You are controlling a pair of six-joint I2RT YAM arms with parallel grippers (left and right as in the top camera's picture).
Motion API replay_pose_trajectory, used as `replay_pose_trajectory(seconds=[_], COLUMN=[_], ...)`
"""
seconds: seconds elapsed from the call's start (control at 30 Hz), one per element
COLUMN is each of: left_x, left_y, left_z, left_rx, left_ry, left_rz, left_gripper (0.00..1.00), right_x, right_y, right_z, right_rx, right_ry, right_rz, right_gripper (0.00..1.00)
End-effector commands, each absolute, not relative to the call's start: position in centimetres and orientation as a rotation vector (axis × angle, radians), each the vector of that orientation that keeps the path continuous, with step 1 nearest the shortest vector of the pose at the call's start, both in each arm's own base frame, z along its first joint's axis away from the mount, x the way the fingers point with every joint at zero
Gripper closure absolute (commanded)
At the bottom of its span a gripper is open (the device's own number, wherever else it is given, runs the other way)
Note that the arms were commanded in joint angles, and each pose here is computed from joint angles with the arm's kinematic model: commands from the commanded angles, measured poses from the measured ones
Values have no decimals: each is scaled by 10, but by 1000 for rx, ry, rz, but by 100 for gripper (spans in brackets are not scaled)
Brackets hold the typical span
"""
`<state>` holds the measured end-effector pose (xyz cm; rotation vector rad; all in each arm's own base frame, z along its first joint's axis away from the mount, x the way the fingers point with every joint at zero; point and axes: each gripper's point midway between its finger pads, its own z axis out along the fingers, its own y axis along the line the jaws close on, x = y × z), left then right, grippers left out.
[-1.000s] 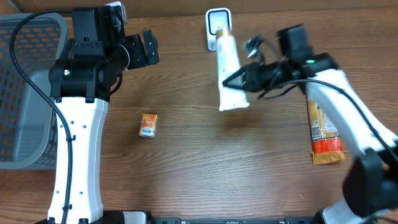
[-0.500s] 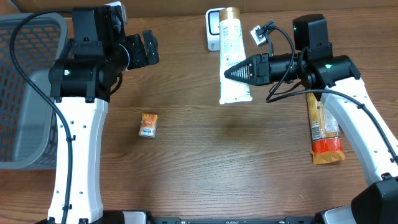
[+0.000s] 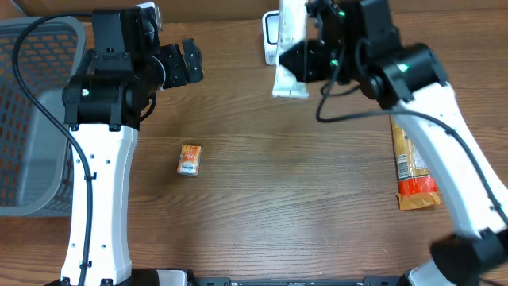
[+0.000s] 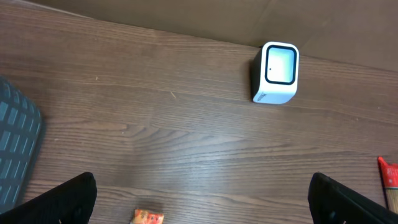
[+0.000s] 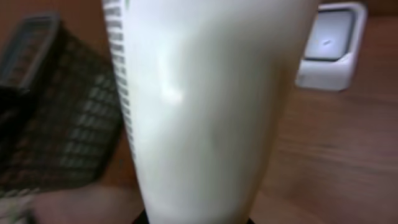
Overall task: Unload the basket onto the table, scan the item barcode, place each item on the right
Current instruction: 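Lift the white tube and hold it in front of the white scanner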
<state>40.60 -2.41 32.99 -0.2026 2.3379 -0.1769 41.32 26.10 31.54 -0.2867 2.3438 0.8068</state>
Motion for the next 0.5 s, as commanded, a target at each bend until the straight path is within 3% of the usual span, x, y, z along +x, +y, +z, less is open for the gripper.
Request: replay_pose_trajectory(seconds=[0.0,0.2,0.47], left_x=[407,407,407], left_y=[-23,-23,-23], left_z=[331,331,331], left_rx=[-187,-187,-187], left_ry=[2337,2337,2337], left_rz=[-175,-175,-175], left_gripper=[0,0,0], right_x=[479,541,586], right_y=[225,209,213], right_z=[262,206,160], right_rx=[-192,-251,-463], right_ry=[2345,2254,2130], right_rz=[284,-110,-360], right_gripper=[96,96,96])
